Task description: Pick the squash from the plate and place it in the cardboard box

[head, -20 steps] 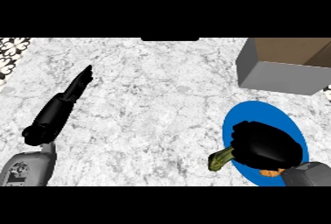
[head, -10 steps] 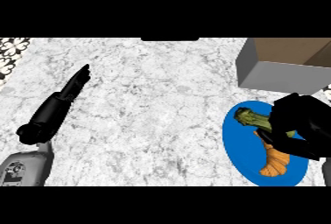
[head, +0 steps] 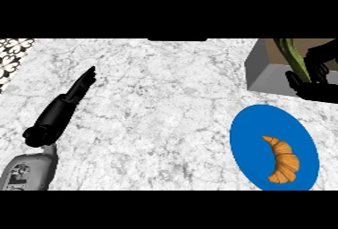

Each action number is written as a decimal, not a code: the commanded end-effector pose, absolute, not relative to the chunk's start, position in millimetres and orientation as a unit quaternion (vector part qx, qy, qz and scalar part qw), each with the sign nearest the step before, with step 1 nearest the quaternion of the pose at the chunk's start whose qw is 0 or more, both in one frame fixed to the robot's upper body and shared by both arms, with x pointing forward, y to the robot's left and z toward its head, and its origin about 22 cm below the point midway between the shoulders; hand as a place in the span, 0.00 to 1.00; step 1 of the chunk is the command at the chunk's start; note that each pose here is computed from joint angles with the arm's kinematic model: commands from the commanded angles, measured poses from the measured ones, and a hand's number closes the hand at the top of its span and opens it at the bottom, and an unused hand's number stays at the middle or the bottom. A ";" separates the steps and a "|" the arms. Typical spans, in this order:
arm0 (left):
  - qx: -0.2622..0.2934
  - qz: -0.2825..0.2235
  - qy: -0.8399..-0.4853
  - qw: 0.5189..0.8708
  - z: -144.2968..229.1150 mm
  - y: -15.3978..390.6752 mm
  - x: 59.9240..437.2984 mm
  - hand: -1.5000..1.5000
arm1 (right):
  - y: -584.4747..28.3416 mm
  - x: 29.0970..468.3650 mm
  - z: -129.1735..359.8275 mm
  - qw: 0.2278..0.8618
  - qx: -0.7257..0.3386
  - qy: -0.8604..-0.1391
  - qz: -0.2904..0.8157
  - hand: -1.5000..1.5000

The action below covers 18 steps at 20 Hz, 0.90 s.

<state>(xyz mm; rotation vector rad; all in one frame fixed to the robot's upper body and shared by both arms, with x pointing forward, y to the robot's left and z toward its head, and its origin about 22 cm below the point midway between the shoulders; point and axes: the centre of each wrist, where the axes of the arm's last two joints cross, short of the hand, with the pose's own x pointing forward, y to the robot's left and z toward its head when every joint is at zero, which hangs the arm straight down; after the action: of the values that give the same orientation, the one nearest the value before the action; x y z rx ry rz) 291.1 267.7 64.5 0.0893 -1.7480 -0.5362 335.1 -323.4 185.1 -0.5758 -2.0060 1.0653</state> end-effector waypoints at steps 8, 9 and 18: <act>0.024 -0.237 -0.764 0.600 66.8 264.0 289.1 0.50 | -371.7 398.1 191.0 0.440 -0.302 -0.675 0.509 1.00; 0.029 -0.245 -0.766 0.594 70.9 262.4 293.5 0.50 | -383.1 397.7 192.7 0.459 -0.298 -0.648 0.529 1.00; 0.015 -0.250 -0.766 0.592 67.3 251.6 299.1 0.50 | -408.5 412.9 175.5 0.485 -0.287 -0.542 0.623 1.00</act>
<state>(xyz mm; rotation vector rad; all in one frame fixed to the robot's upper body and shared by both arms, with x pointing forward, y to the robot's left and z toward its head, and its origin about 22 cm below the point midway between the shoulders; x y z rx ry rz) 298.5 251.3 69.2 0.0493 -1.7779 -0.5717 410.8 -397.8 181.5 -0.6839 -1.4588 1.4244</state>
